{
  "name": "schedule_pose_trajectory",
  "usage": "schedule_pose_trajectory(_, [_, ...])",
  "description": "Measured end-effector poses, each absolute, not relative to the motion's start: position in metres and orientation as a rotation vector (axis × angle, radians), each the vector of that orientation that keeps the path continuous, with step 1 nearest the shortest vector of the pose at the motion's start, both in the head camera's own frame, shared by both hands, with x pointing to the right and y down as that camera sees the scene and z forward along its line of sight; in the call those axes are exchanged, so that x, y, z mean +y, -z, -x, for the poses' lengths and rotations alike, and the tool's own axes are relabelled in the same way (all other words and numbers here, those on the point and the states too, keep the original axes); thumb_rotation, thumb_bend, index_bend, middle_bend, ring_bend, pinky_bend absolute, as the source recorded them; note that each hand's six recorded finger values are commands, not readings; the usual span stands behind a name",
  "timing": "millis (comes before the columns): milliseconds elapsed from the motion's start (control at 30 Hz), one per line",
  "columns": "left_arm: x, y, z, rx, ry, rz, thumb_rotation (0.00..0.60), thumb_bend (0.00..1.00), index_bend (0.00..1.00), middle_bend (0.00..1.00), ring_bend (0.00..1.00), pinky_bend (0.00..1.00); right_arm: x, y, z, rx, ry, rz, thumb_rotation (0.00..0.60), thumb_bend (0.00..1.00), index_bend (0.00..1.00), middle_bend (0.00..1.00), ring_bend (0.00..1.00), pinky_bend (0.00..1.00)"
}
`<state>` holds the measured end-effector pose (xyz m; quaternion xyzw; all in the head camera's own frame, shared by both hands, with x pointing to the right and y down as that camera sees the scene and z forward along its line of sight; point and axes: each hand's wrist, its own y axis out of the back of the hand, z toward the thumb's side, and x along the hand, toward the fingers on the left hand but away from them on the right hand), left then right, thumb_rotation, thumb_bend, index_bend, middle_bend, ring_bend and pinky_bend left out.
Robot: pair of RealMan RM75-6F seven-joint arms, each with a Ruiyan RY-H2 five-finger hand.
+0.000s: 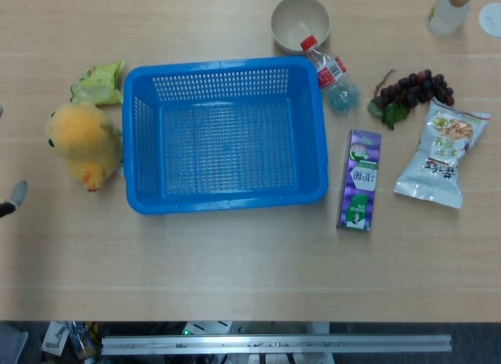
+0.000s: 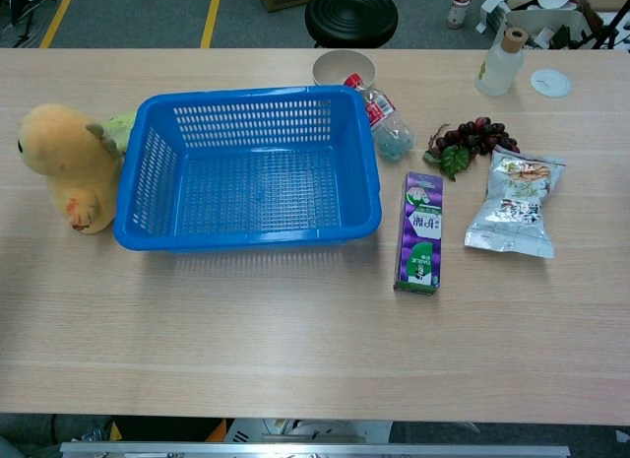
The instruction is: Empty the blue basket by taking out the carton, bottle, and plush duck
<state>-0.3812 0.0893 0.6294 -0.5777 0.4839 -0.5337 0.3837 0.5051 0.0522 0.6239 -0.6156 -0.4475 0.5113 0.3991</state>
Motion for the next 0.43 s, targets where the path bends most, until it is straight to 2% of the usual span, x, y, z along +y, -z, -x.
schedule_pose_trajectory(433, [0.113, -0.624, 0.382, 1.255, 1.363, 1.439, 0.6, 0.24, 0.0, 0.01, 0.0, 0.17, 0.065, -0.617, -0.508, -1.145, -1.298, 1.577, 0.6, 0.32, 0.07, 0.27, 0.2, 0.44])
